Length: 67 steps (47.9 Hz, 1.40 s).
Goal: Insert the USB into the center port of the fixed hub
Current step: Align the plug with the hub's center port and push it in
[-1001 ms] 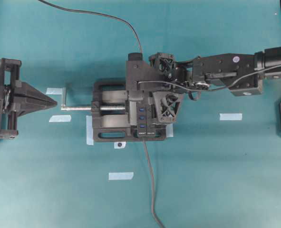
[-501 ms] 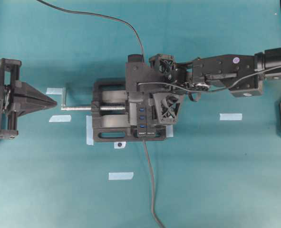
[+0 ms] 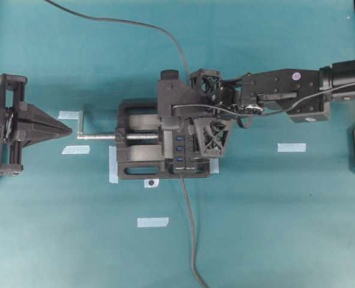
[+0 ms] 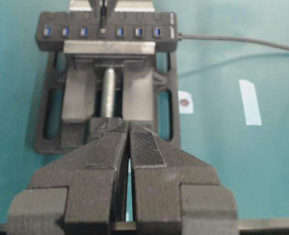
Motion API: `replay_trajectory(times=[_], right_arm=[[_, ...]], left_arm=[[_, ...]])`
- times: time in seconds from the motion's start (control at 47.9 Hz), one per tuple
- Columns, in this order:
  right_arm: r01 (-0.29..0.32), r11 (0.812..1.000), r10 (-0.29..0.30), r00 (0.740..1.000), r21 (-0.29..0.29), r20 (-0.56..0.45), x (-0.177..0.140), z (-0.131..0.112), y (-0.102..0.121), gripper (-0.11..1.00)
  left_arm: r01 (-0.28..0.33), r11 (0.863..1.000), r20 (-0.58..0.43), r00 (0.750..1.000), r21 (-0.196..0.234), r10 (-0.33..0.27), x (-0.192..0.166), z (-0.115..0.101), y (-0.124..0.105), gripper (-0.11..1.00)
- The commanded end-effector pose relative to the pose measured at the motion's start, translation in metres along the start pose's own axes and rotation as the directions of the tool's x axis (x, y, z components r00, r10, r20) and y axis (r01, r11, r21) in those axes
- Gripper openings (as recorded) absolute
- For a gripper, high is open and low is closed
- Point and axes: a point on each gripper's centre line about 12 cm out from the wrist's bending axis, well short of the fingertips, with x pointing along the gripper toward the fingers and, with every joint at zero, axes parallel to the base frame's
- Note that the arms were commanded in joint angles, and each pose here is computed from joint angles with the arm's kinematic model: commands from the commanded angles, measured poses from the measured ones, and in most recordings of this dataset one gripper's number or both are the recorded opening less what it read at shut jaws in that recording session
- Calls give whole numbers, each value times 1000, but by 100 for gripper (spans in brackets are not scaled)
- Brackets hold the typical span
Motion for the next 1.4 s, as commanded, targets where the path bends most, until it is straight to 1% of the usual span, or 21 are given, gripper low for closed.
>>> replay_trajectory(times=[0.0,0.584,0.772,1.377], right_arm=[[1,1000,-1,999,2,46,-10,13,1,9],[-1,1000,1,1000,0,28,-2,11,1,9],[-4,1000,4,1000,0,3,5,6,2,9],[-7,1000,7,1000,0,-27,6,0,2,9]], left_arm=[[-1,1000,17,1000,-1,1,0,5,0,0],[-1,1000,17,1000,-2,1,0,5,0,0],[-1,1000,17,1000,-4,1,0,5,0,0],[-1,1000,14,1000,-4,1,0,3,0,0]])
